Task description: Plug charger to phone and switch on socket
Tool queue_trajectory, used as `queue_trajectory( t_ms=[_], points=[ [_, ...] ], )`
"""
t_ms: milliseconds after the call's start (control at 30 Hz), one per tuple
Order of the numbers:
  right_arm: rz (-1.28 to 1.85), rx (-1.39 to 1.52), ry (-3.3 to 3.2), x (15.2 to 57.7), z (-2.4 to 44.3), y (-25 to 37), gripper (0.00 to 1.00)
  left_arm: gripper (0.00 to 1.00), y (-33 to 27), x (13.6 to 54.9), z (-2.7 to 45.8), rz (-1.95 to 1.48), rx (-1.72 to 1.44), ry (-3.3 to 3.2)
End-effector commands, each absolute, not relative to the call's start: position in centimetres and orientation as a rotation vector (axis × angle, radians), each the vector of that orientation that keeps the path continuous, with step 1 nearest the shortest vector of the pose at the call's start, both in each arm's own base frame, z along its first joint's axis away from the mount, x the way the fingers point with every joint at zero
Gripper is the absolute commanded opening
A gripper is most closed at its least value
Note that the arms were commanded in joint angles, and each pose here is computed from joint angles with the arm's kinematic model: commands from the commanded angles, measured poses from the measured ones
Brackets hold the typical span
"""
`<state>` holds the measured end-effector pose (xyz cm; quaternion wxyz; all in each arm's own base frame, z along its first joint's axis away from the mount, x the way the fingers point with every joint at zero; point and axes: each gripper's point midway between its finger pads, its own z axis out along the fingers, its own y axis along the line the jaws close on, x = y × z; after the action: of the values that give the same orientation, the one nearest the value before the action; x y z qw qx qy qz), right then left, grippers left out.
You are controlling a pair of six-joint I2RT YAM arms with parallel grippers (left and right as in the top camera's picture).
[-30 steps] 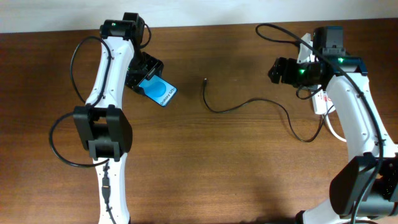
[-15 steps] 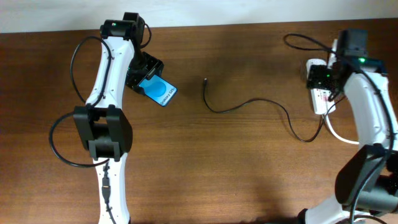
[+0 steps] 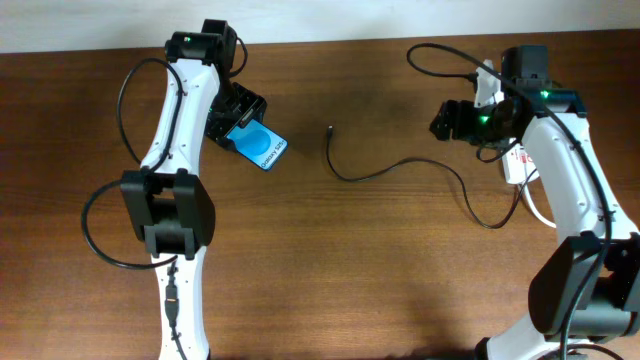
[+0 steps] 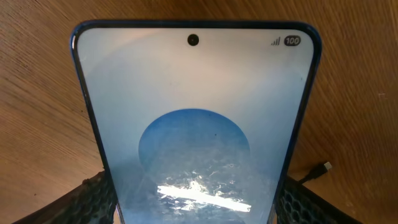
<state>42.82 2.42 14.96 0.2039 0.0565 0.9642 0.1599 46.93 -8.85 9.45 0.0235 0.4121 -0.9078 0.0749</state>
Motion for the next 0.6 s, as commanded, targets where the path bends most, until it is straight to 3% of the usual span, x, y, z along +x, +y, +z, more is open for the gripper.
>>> queue_trajectory(
  t_ms=[0,400,567],
  points=[
    [0.577,0.219,2.665,43.2,16.0,4.3,0.86,0.00,-10.5,47.4,10.7,0.385,1.240,-2.790],
    [1.136,0.157,2.514,43.0,20.3,10.1,0.88,0.00,-17.9,45.9,14.8,0.850,1.327,-2.228],
    [1.190,0.174,2.518,43.1,20.8,13.4,0.81,0.00,-18.8,45.7,14.9,0.837,1.354,-2.182]
  ],
)
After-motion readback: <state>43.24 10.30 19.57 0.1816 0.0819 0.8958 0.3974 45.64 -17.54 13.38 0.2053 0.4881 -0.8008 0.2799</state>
